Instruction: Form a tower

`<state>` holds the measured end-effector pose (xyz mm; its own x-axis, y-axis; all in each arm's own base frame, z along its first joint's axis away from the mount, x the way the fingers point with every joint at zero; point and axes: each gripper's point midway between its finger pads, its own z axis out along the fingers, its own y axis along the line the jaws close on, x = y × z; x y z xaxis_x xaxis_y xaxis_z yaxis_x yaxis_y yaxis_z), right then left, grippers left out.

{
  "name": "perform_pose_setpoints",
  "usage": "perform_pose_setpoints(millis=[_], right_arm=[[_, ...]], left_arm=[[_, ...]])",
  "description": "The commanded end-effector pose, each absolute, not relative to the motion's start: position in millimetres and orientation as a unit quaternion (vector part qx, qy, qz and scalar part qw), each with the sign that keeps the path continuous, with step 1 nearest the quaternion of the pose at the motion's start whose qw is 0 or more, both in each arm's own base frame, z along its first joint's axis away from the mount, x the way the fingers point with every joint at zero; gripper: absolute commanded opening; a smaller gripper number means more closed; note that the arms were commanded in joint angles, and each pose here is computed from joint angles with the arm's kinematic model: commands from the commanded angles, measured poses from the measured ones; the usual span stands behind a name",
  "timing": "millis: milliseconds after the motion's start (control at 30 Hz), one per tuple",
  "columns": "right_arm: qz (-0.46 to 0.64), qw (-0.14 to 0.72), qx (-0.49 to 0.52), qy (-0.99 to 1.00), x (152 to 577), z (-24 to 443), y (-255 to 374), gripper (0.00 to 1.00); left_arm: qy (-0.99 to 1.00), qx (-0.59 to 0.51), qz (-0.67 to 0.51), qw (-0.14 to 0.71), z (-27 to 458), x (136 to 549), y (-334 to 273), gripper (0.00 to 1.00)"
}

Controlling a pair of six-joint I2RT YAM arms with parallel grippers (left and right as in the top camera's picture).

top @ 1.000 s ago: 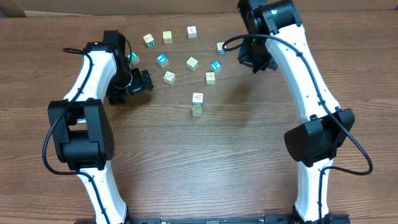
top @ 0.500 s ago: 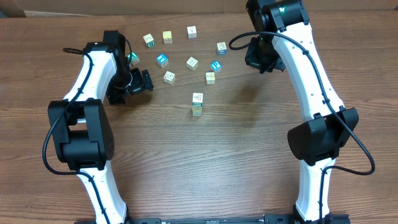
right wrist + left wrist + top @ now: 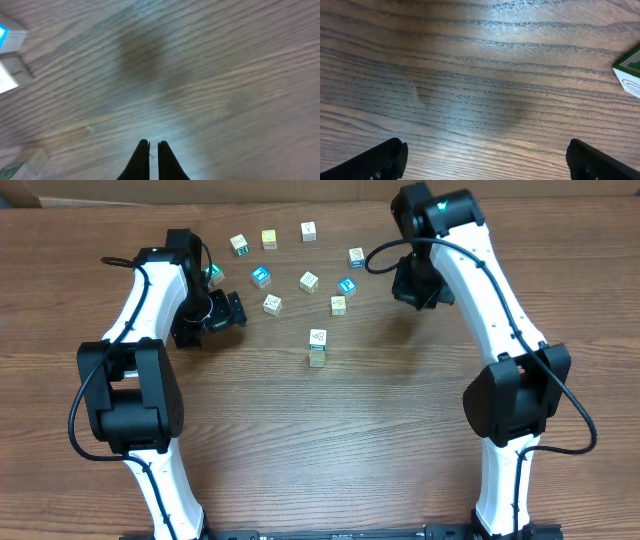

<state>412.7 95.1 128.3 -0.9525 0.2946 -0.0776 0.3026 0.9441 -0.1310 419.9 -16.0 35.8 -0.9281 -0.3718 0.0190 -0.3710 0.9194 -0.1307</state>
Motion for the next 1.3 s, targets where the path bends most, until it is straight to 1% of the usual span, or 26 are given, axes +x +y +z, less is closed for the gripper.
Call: perform_pose_setpoints(millis=[0,200,333,667,700,733,767,800,833,1000,1267], right_arm=[[-0.078,0.019,0.150,0.985,403,117,90,0.04],[-0.088,-0.001,0.148,0.985,394,66,86,0.04],[-0.089,-0.003,0.155,0.984,391,46,80,0.04],[-0.082,0.007,0.215,0.973,405,42,34,0.04],[-0.082,0.008,0.220,0.972,407,42,29,0.08],[-0.081,0.010,0.225,0.971,408,42,26,0.14],[-0.080,0.011,0.229,0.970,409,42,23,0.31],[-0.080,0.012,0.232,0.969,410,42,21,0.75],[-0.079,0.014,0.234,0.969,411,42,19,1.00],[-0.072,0.034,0.237,0.968,421,42,20,1.00],[-0.051,0.090,0.243,0.965,450,44,23,1.00]], left_arm=[[0.980,-0.186,-0.065,0.024,49,427,-15,1.00],[0.980,-0.186,-0.065,0.024,49,428,-15,1.00],[0.980,-0.186,-0.065,0.024,49,428,-15,1.00],[0.980,-0.186,-0.065,0.024,49,428,-15,1.00],[0.980,-0.186,-0.065,0.024,49,428,-15,1.00],[0.980,-0.185,-0.065,0.024,49,428,-15,1.00],[0.980,-0.185,-0.065,0.024,49,428,-15,1.00],[0.980,-0.185,-0.065,0.024,49,428,-15,1.00],[0.980,-0.185,-0.065,0.024,49,428,-15,1.00],[0.980,-0.186,-0.065,0.024,49,428,-15,1.00],[0.980,-0.185,-0.065,0.024,49,428,-15,1.00]])
